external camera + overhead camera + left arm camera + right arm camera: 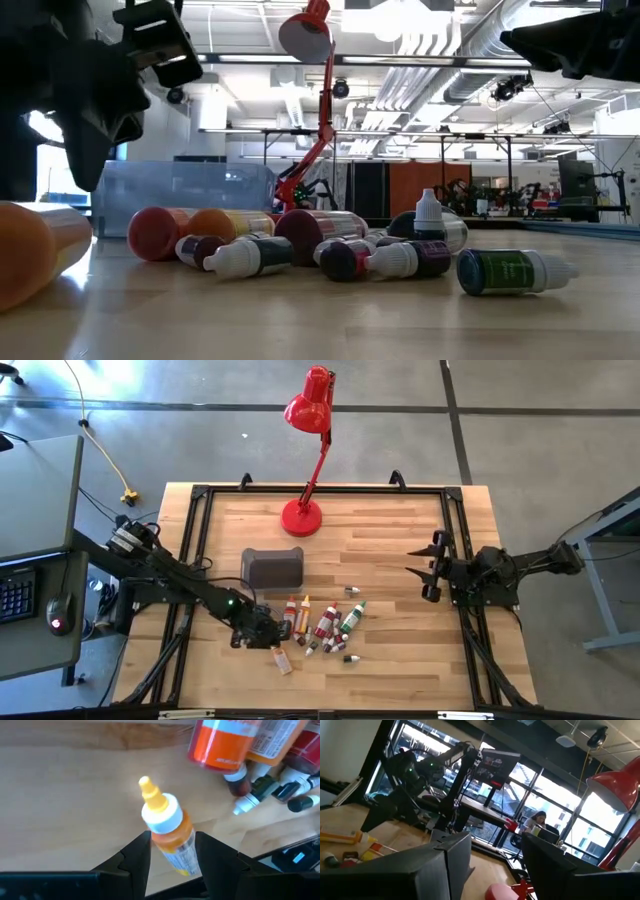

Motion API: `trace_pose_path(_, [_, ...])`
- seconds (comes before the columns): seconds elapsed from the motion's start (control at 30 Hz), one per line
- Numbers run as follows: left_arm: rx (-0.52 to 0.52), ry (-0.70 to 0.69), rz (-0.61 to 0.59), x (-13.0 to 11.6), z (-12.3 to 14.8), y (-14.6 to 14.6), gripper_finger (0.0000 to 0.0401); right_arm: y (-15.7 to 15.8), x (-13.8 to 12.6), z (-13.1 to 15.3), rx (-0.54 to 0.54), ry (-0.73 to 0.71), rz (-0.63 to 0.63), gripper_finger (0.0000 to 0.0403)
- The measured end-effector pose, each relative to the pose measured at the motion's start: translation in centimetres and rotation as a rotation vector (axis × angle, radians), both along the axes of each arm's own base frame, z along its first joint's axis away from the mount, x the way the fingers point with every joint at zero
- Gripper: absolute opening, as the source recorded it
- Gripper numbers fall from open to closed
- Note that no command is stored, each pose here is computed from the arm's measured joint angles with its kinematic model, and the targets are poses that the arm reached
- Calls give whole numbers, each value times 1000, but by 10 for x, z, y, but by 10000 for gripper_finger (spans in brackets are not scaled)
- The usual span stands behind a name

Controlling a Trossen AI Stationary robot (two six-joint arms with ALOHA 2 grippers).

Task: Pick & Place food coloring
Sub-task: Move the large yellow food coloring bottle to the center of the table

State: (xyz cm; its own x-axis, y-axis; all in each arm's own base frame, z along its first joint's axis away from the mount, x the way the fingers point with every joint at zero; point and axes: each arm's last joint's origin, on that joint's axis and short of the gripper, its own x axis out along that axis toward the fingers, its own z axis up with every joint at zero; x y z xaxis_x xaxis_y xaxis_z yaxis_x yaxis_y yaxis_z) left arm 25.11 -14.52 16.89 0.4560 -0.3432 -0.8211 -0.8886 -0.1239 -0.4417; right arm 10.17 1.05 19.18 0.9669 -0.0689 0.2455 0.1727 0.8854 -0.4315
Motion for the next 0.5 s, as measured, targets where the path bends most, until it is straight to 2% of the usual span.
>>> trace_pose_path(0.17, [-46, 53, 25, 2, -8, -3, 151, 0, 0, 0, -4, -1, 3, 169])
trace_pose_path(0.5, [1, 71, 72, 4, -16, -2, 151, 0, 1, -1, -7, 16, 3, 169])
